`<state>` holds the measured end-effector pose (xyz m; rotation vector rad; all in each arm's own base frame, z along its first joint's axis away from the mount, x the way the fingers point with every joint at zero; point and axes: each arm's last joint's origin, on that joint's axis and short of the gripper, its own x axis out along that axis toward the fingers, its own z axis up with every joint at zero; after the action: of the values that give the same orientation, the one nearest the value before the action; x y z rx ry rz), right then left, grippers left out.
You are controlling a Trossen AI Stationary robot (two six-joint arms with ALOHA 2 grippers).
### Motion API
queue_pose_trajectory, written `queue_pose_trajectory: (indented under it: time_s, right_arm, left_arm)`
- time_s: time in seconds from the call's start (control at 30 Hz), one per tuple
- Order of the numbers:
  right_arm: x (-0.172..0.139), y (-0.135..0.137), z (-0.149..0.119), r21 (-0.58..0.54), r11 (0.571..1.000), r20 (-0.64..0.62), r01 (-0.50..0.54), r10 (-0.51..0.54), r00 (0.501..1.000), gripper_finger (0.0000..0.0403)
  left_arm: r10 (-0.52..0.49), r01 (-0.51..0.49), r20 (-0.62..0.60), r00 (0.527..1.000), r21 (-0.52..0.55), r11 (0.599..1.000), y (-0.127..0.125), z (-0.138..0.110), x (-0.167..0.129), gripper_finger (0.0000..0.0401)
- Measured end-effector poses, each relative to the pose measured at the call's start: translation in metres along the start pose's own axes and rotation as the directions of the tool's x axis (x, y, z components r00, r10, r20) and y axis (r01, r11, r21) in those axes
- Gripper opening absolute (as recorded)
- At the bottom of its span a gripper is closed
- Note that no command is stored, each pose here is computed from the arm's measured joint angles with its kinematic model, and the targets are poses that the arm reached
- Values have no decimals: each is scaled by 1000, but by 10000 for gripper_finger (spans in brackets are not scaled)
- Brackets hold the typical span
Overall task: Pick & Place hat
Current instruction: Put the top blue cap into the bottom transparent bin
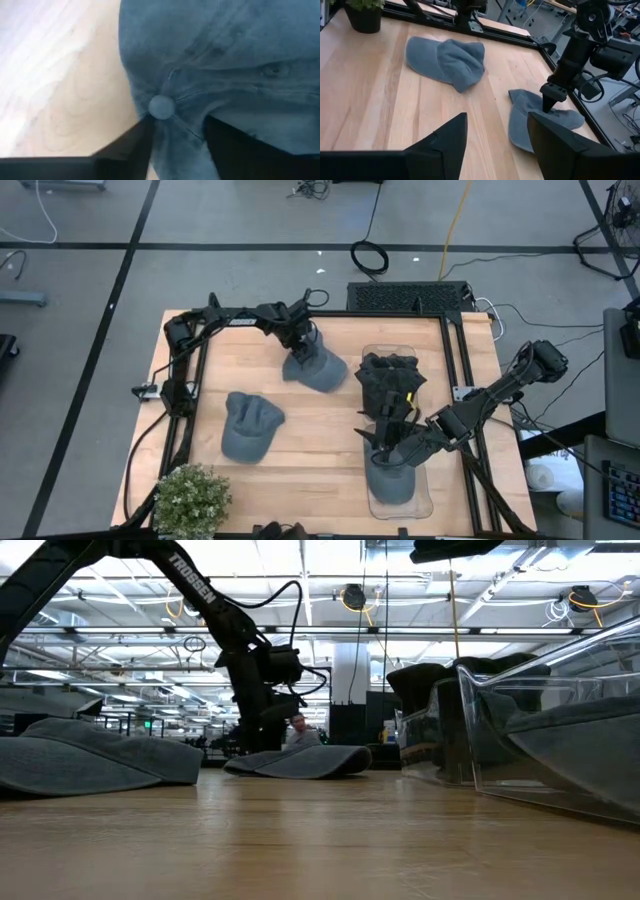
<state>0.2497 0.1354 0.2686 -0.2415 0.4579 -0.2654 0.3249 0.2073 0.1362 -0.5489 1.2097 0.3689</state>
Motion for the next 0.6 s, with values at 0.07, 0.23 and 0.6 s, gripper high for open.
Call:
queue_pose_trajectory:
  time_s: [0.07,0.23,0.6]
  right_arm:
    - [0,0,0,-3,1000,0,0,0,1000,196]
    - [0,0,0,-4,1000,1,0,0,1000,193]
    - [-1,-2,1,13,1000,6,1,-1,1000,181]
  left_arm:
    - [-33,33,-9,999,2,999,-2,-1,-1,129]
    - [-121,121,-23,992,22,992,-7,-3,-4,16]
    - [-175,117,227,958,247,962,-51,-18,-130,4]
